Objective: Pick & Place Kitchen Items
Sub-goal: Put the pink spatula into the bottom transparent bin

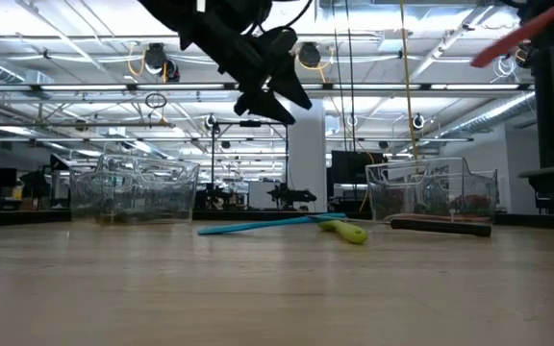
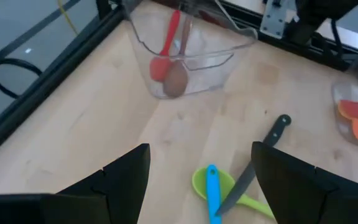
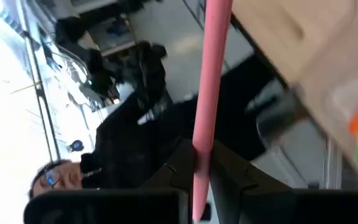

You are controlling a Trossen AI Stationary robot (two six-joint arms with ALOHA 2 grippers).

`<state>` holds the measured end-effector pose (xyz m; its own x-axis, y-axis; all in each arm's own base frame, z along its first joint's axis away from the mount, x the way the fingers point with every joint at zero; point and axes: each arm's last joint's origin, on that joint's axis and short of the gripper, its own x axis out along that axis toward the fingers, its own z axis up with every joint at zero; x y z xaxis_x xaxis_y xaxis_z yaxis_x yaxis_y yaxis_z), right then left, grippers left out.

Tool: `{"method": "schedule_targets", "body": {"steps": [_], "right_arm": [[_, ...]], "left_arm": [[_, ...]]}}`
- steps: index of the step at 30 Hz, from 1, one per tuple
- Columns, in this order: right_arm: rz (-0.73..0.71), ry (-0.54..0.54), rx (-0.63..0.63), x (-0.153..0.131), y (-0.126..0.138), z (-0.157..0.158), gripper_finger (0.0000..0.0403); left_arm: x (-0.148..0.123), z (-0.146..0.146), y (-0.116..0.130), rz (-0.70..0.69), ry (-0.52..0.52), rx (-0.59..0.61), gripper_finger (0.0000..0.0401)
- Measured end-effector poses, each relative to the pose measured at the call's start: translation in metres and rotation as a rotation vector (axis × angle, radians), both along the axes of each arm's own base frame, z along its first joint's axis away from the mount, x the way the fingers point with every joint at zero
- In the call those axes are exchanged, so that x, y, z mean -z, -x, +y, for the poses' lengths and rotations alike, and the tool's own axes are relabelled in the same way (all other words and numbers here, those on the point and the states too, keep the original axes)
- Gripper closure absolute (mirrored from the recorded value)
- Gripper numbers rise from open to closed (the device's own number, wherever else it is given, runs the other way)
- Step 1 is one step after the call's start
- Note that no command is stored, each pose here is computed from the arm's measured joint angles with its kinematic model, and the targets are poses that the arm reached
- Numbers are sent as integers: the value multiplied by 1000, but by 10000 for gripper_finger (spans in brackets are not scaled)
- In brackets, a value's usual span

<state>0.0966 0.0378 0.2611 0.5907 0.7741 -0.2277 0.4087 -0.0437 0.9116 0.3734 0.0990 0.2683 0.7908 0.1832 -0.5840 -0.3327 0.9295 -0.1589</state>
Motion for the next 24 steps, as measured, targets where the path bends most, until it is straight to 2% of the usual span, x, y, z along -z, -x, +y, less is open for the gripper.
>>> {"method": "schedule_targets", "body": {"steps": [4, 10, 12, 20, 24], "right_arm": [[128, -45, -52, 4, 6, 9, 382], [210, -45, -54, 6, 11, 22, 382], [234, -39, -43, 7, 12, 25, 382], [379, 12, -50, 4, 17, 41, 382], [418, 23, -33, -3, 16, 50, 382]], "left_arm": [[6, -5, 3, -42, 7, 57, 116], [6, -15, 15, -112, -11, 99, 116], [5, -18, 25, -106, -17, 108, 116], [0, -30, 69, -251, -71, 123, 116], [8, -36, 95, -284, -77, 121, 116]]}}
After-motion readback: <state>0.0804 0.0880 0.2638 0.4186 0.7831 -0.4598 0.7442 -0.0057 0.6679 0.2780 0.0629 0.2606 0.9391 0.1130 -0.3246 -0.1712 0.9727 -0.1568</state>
